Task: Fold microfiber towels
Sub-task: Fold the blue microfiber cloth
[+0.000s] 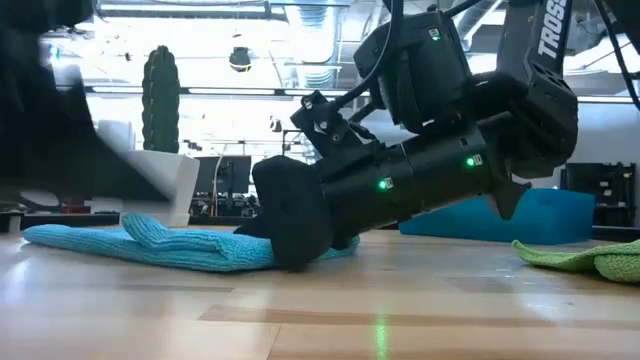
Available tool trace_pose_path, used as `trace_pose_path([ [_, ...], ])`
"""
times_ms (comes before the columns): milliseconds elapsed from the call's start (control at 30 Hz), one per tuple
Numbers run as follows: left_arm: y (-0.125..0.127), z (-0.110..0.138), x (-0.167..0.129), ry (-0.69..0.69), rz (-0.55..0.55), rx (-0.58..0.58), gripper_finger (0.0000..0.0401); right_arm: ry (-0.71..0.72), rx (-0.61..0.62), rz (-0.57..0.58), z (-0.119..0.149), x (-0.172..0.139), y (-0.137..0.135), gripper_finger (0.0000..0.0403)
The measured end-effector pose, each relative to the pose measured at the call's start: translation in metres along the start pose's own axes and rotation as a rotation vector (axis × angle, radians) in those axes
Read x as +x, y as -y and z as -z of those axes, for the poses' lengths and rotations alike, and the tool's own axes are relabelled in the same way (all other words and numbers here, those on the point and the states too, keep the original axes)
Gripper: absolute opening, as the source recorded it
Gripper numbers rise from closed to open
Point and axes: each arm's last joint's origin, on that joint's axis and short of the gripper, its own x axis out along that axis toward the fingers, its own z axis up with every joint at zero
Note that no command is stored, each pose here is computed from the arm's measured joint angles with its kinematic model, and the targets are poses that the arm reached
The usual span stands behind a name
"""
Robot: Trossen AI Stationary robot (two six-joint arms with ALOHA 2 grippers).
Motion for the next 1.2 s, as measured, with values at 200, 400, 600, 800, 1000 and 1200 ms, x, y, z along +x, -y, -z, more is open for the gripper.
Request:
trace_pose_path([
  [200, 0.003, -0.02, -0.016, 0.189, 0.0, 0.138, 0.0, 0.0, -0.002, 0.004, -0.001, 0.0, -0.001, 0.0015],
  [400, -0.028, 0.019, 0.009, 0.133, -0.053, 0.036, 0.0, 0.004, -0.006, 0.001, -0.001, 0.0, -0.001, 0.0014],
  [600, -0.037, 0.041, 0.016, 0.073, -0.083, -0.047, 0.0, 0.017, -0.032, -0.009, -0.005, -0.003, -0.004, 0.0017],
  [800, -0.035, 0.04, 0.016, 0.062, -0.085, -0.053, 0.0, 0.15, -0.099, -0.08, -0.045, -0.028, -0.028, 0.0015],
  [1000, -0.035, 0.039, 0.018, 0.061, -0.089, -0.061, 0.0, 0.165, -0.111, -0.191, -0.031, -0.045, -0.059, 0.0015],
  [1200, -0.034, 0.038, 0.021, 0.062, -0.094, -0.066, 0.0, 0.099, -0.064, -0.22, -0.005, -0.042, -0.069, 0.0015],
])
